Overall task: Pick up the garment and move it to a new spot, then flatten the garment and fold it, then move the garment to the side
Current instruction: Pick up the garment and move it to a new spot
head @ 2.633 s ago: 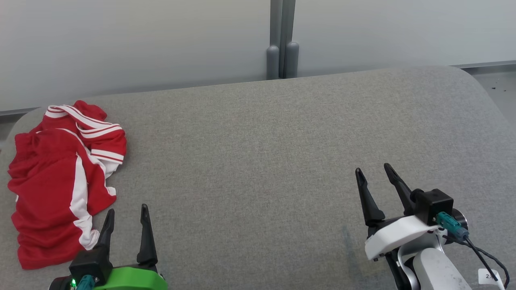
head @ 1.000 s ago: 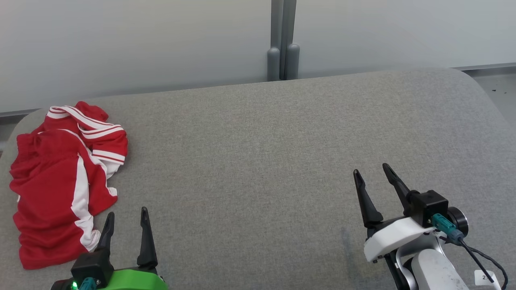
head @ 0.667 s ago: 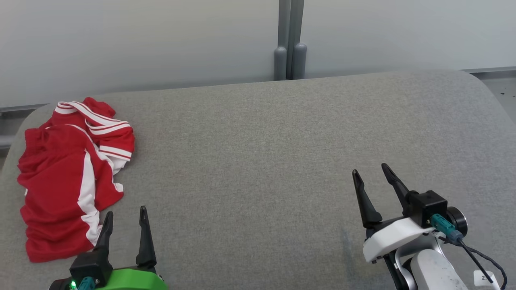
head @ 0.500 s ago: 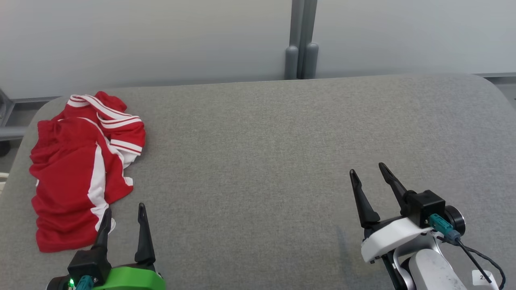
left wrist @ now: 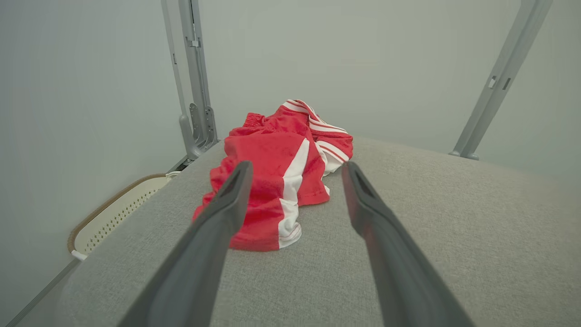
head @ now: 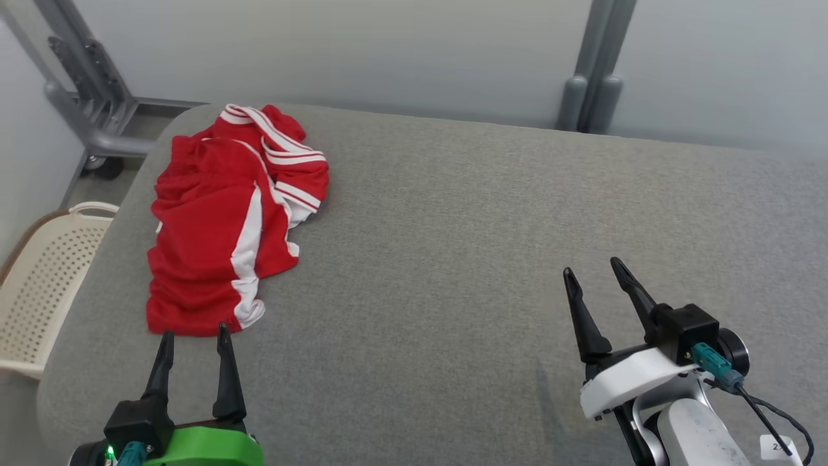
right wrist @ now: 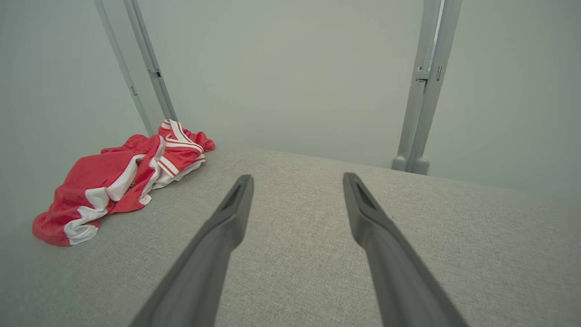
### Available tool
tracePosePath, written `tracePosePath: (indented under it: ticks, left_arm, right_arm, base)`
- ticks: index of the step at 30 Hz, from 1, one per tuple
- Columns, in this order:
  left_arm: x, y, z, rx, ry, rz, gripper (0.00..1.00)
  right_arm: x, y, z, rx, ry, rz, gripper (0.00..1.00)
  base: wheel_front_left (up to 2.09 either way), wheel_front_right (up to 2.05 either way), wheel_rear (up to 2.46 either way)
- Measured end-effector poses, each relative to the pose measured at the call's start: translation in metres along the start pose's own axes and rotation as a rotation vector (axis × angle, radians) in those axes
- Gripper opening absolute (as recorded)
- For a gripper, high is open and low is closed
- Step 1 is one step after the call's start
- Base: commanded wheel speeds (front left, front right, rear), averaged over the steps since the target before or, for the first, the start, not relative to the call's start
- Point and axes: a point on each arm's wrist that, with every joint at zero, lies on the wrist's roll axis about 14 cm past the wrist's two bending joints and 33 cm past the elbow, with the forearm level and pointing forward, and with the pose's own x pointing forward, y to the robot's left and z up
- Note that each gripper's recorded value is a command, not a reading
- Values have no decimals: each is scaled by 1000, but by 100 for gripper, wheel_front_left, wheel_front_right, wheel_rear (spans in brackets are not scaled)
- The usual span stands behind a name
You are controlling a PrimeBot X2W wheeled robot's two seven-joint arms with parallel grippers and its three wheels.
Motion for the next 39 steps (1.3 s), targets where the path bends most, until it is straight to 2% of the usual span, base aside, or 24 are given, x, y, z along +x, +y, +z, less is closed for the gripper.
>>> tracePosePath:
  ticks: [11, 16, 25, 34, 39]
  left_arm:
    - [-31, 48, 5, 12, -8, 159, 100]
    - [-37, 59, 4, 19, -2, 195, 100]
    - [-30, 54, -1, 28, 20, 191, 100]
    - [19, 60, 40, 118, -65, 147, 100]
    - [51, 69, 49, 180, -45, 118, 100]
  right_arm:
    - [27, 55, -12, 29, 22, 167, 100]
    - [33, 67, -17, 41, 32, 202, 100]
    - [34, 57, -24, 48, 46, 178, 100]
    - [46, 31, -24, 8, 25, 119, 100]
    - [60, 17, -23, -20, 5, 94, 100]
  base:
    - [0, 0, 0]
    - [0, 0, 0]
    - [0, 0, 0]
    - [0, 0, 0]
    - [0, 0, 0]
